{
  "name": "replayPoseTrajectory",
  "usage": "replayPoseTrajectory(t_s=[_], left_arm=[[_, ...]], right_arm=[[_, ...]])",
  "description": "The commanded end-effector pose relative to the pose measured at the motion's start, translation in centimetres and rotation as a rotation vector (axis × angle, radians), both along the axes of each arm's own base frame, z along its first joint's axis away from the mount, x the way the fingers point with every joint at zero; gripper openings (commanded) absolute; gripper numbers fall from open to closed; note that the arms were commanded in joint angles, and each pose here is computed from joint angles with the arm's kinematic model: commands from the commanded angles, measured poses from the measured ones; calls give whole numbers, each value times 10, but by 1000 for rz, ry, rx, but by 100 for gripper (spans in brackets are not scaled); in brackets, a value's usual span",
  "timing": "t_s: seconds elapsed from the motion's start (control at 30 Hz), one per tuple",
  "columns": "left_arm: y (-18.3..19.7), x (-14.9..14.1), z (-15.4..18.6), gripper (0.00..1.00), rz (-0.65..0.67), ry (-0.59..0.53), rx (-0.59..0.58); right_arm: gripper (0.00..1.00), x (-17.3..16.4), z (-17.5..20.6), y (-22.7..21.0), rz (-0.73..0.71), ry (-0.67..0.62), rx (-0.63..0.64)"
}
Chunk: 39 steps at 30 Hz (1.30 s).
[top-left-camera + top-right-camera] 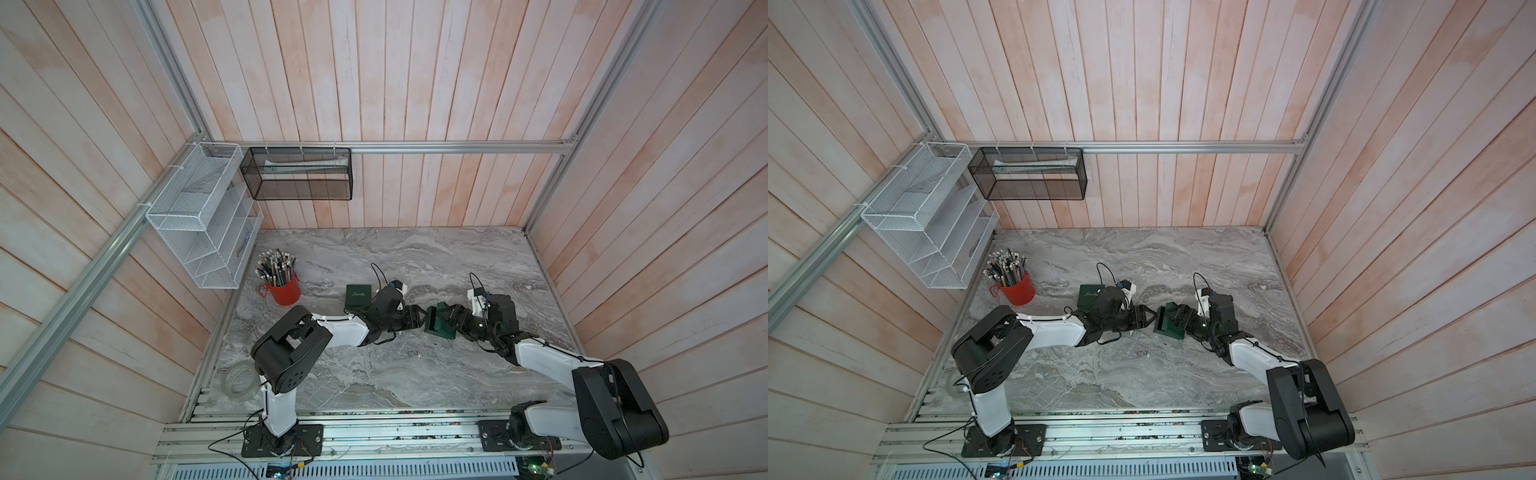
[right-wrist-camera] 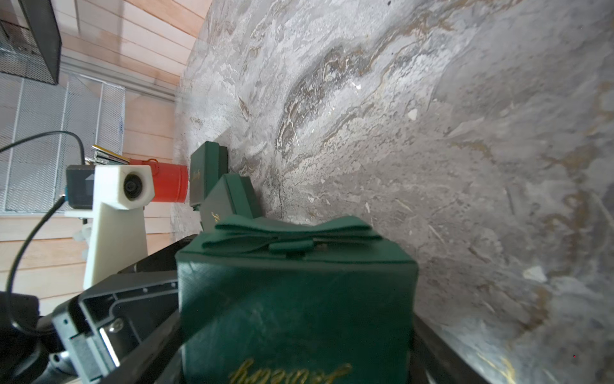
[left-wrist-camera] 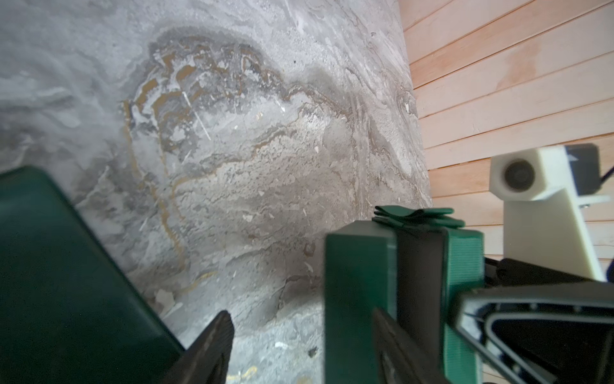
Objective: Take the rings out of the lift-off lid box
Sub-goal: Open the lid on the jewelry box, then place the lid at the center of the board.
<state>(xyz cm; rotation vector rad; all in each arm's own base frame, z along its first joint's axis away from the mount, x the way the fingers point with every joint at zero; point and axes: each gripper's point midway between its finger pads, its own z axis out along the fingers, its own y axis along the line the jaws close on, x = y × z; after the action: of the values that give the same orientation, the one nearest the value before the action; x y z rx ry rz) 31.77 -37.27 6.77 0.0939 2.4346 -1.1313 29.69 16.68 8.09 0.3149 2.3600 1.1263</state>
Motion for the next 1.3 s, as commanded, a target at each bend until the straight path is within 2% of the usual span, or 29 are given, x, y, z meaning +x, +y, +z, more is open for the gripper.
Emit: replayPoseTrajectory(t_s=[0.0, 0.27, 0.5, 0.7, 0.87, 1.1, 1.27], left_arm=[[19, -7, -22, 69, 27, 47, 81], [17, -6, -6, 70, 21, 6, 56], [15, -5, 25, 79, -9, -84, -2], [30, -2, 39, 82, 6, -123, -33], [41, -4, 61, 86, -8, -220, -58], [54, -5, 93, 92, 3, -357, -55], [58, -5, 103, 93, 18, -390, -56]], right_arm=[[88, -2, -12, -4, 8, 14, -58], [88, -1, -8, -4, 8, 11, -59], [88, 9, 15, -12, -42, -20, -73], [88, 21, 12, -55, -199, 8, -246], [88, 29, 0, -96, -272, 70, -401], [88, 46, -28, -120, -222, 174, -594], [88, 53, -47, -121, -197, 215, -621]])
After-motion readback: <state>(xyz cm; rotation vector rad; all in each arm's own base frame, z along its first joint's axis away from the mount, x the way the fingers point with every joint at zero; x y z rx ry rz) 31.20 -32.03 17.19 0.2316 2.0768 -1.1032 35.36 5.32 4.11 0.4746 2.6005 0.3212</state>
